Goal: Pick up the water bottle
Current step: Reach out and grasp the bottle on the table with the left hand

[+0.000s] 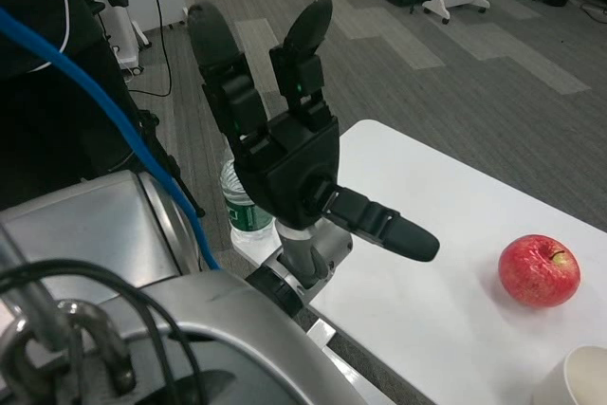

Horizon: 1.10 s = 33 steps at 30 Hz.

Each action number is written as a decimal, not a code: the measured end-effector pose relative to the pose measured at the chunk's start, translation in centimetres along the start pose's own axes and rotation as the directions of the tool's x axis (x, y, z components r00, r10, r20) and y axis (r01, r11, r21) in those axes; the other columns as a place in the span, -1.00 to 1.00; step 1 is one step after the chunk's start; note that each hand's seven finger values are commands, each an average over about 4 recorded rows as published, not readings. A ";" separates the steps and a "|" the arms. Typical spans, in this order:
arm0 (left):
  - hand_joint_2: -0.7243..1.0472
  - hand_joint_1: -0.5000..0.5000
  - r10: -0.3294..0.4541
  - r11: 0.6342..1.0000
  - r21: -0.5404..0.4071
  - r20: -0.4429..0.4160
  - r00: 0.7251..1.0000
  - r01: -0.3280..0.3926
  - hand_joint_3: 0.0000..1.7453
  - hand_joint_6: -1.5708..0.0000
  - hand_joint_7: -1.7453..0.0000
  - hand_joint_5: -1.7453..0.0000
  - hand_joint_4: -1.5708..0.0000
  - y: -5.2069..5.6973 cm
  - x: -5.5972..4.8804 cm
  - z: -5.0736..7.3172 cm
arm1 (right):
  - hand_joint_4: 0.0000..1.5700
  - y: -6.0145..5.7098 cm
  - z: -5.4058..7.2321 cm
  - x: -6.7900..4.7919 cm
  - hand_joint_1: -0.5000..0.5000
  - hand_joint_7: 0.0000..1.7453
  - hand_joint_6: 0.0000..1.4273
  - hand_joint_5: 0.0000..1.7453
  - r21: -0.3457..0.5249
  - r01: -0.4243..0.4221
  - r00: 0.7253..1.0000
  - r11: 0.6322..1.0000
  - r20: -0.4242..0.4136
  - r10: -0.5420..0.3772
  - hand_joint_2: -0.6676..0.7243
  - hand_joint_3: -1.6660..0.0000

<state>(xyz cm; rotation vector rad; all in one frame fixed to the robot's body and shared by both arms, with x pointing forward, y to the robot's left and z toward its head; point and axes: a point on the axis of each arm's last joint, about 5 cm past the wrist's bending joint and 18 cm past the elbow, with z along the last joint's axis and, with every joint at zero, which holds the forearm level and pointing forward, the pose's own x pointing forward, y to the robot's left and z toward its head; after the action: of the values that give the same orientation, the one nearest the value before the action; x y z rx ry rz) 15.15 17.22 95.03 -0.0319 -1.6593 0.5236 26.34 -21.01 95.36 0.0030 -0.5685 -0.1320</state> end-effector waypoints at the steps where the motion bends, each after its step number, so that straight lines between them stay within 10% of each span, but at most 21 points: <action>1: -0.20 -1.00 0.000 1.000 0.003 0.002 1.000 0.000 -0.90 1.00 1.00 -0.06 1.00 0.1 0.0 0.0 | -1.00 -0.1 0.0 0.0 -0.83 -1.00 -1.00 -1.00 -0.003 0.001 1.000 1.000 -0.003 -0.001 0.68 1.00; 33: -0.10 -1.00 0.049 0.970 0.224 0.187 0.981 -0.091 -0.90 1.00 1.00 -0.06 1.00 3.9 2.3 1.6 | -1.00 -0.1 -0.7 0.1 -0.83 -1.00 -1.00 -1.00 -0.029 -0.008 0.999 1.000 -0.041 0.007 0.64 1.00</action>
<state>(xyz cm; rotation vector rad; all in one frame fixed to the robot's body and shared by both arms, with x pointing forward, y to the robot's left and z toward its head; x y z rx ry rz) 12.15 20.88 95.72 0.1327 -1.7669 0.7914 26.82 -21.19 94.83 -0.0244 -0.5255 -0.1322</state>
